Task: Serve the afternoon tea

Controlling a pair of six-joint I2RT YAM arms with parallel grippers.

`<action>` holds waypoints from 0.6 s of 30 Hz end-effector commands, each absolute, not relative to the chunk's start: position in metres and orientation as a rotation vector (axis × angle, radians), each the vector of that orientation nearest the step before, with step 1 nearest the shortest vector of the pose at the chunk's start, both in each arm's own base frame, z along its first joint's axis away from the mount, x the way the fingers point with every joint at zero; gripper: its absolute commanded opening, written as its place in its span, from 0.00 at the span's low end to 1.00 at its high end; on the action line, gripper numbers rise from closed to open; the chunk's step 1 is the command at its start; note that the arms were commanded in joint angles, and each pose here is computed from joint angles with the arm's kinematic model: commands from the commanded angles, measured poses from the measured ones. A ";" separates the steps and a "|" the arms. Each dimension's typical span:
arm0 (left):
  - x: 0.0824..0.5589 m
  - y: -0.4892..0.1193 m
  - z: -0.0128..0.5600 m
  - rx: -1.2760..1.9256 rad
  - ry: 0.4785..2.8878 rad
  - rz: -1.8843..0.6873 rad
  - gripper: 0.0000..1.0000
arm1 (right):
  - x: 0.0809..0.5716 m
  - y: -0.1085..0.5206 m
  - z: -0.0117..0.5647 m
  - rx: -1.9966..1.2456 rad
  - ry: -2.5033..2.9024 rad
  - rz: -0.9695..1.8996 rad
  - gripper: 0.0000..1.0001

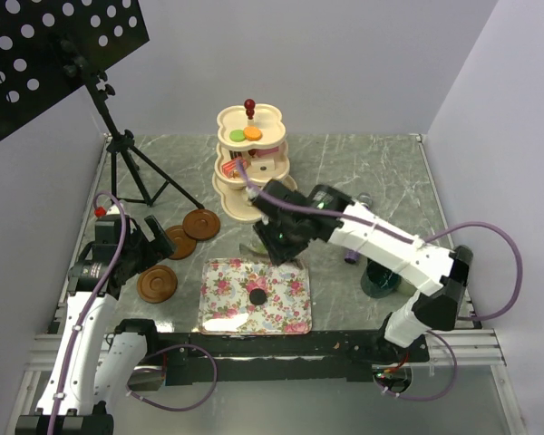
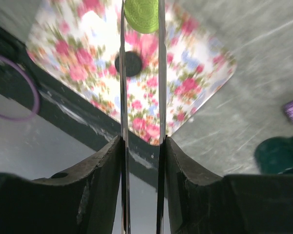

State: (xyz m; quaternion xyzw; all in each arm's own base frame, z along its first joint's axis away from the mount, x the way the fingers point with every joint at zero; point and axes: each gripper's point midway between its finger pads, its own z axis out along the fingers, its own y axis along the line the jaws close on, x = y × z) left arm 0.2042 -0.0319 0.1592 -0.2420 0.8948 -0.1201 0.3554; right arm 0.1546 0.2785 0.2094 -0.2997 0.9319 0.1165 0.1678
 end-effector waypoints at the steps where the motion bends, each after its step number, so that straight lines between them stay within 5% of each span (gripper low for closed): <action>1: 0.205 -0.028 0.161 -0.656 2.298 -0.290 1.00 | 0.189 0.256 0.290 -0.732 2.463 0.381 0.41; 9: 0.205 -0.028 0.163 -0.665 2.291 -0.298 1.00 | 0.256 0.232 0.381 -0.613 2.243 0.344 0.41; 18: 0.204 -0.029 0.164 -0.675 2.284 -0.303 1.00 | 0.327 0.227 0.404 -0.474 2.098 0.387 0.41</action>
